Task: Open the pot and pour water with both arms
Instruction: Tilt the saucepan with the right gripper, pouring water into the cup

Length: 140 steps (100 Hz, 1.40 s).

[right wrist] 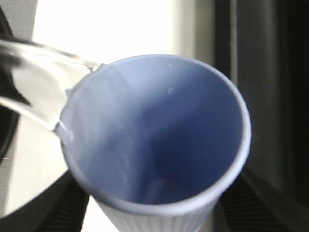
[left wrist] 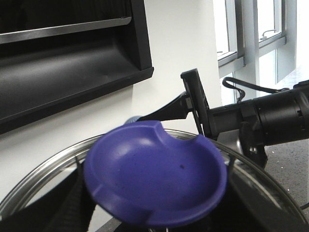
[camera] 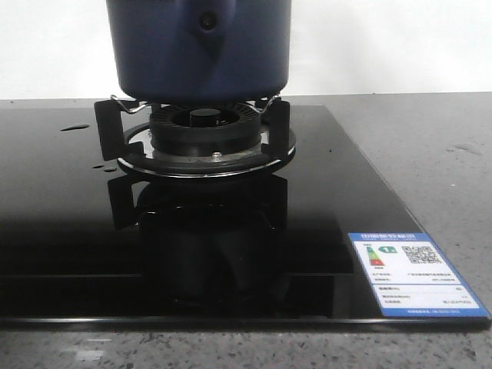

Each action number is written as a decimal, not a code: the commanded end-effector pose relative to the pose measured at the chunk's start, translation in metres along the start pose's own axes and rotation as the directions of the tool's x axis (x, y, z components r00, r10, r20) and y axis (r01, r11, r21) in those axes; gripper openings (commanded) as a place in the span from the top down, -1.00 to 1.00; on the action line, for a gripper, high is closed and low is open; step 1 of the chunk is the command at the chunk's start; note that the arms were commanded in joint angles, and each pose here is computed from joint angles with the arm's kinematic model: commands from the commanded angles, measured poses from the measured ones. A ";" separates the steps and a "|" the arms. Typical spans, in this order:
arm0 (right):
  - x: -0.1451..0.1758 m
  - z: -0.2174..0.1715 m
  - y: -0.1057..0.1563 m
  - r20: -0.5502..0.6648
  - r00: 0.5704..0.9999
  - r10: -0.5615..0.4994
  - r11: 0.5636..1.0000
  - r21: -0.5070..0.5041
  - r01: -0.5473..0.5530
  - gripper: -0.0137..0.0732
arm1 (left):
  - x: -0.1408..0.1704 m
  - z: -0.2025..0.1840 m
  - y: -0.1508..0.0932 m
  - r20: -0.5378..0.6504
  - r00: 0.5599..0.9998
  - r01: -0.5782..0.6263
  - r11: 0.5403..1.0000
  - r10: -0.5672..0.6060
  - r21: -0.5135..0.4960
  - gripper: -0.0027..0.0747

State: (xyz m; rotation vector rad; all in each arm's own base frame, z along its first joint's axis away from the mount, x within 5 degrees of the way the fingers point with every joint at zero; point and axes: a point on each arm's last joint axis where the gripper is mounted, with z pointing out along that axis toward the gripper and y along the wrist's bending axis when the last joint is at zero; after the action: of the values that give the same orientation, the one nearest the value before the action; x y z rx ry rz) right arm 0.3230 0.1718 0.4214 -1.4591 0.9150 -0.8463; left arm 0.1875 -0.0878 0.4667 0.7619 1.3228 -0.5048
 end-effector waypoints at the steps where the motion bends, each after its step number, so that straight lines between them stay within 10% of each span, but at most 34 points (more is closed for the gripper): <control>1: -0.006 -0.019 -0.038 0.058 0.994 -0.090 0.978 0.196 0.077 0.16 | -0.021 -0.008 -0.002 0.090 0.995 0.033 0.999 -0.031 -0.020 0.17; 43: -0.012 -0.021 -0.043 0.060 0.939 -0.339 0.910 0.274 0.311 0.16 | -0.021 -0.008 -0.002 0.090 0.995 0.033 0.999 -0.031 -0.018 0.17; 95: -0.004 -0.022 -0.043 0.024 0.939 -0.344 0.911 0.249 0.328 0.16 | -0.021 -0.008 -0.002 0.090 0.995 0.033 0.999 -0.031 -0.018 0.17; 116: 0.010 -0.027 -0.036 -0.025 0.986 0.165 0.982 0.101 -0.162 0.16 | -0.016 -0.007 -0.002 0.079 0.996 0.042 0.999 -0.040 -0.017 0.17; 140: 0.030 -0.064 -0.049 -0.082 0.682 0.727 0.686 0.113 -0.718 0.16 | -0.008 -0.002 -0.001 0.058 0.996 0.064 0.998 -0.063 -0.004 0.17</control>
State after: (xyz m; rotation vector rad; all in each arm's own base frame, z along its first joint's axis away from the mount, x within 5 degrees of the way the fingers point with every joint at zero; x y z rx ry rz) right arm 0.3068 0.1399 0.4344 -1.0972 1.4014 -0.4982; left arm 0.1894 -0.0883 0.4584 0.7630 1.3487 -0.5140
